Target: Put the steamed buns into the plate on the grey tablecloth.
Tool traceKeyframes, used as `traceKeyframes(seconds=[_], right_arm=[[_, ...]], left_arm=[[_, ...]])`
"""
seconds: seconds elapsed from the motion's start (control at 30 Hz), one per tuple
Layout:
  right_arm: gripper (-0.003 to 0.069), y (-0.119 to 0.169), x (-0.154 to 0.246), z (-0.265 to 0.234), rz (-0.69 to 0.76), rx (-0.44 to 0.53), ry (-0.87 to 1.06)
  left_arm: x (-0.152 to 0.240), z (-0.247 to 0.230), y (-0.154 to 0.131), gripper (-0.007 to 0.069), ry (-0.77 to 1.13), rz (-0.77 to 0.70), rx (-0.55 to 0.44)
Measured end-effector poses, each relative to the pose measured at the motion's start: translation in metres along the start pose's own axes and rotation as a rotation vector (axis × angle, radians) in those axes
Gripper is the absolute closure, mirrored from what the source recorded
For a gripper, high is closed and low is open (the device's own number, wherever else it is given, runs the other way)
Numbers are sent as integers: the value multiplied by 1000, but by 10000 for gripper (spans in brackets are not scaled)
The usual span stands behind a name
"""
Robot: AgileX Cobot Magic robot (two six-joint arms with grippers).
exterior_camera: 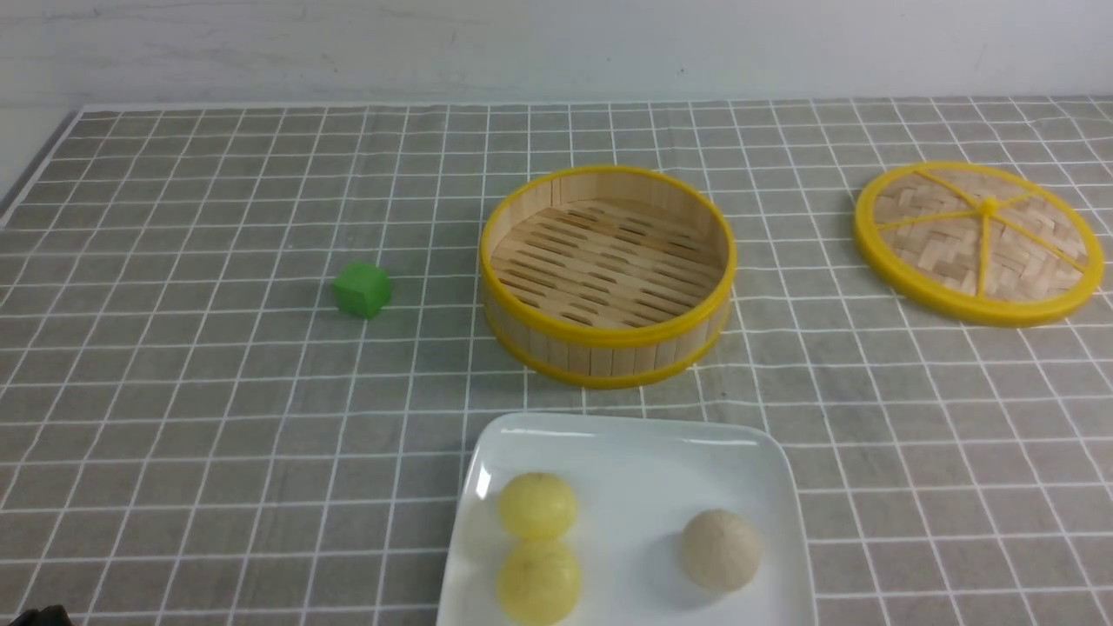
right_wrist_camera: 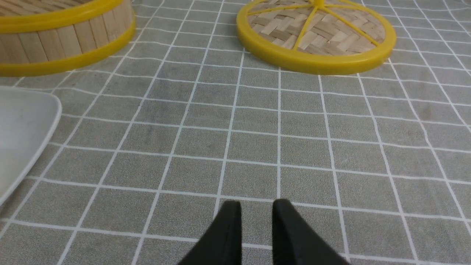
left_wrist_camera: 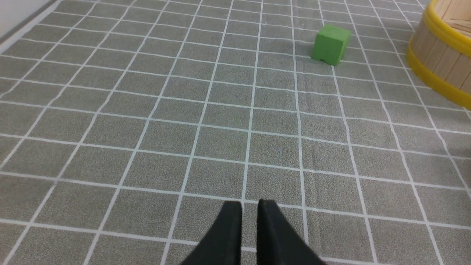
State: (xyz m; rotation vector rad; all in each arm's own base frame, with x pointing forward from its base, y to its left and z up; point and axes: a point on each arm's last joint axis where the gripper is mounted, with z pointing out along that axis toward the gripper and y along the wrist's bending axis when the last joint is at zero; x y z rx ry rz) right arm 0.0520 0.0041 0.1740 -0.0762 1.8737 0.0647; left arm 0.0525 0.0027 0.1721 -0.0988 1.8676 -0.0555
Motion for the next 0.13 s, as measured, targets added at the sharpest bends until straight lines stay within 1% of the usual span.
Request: traceKeyframes(seconds=[0.13], right_arm=[[499, 0, 0, 0, 0, 0, 0]], left_arm=[[0, 0, 0, 531, 0, 0, 0]])
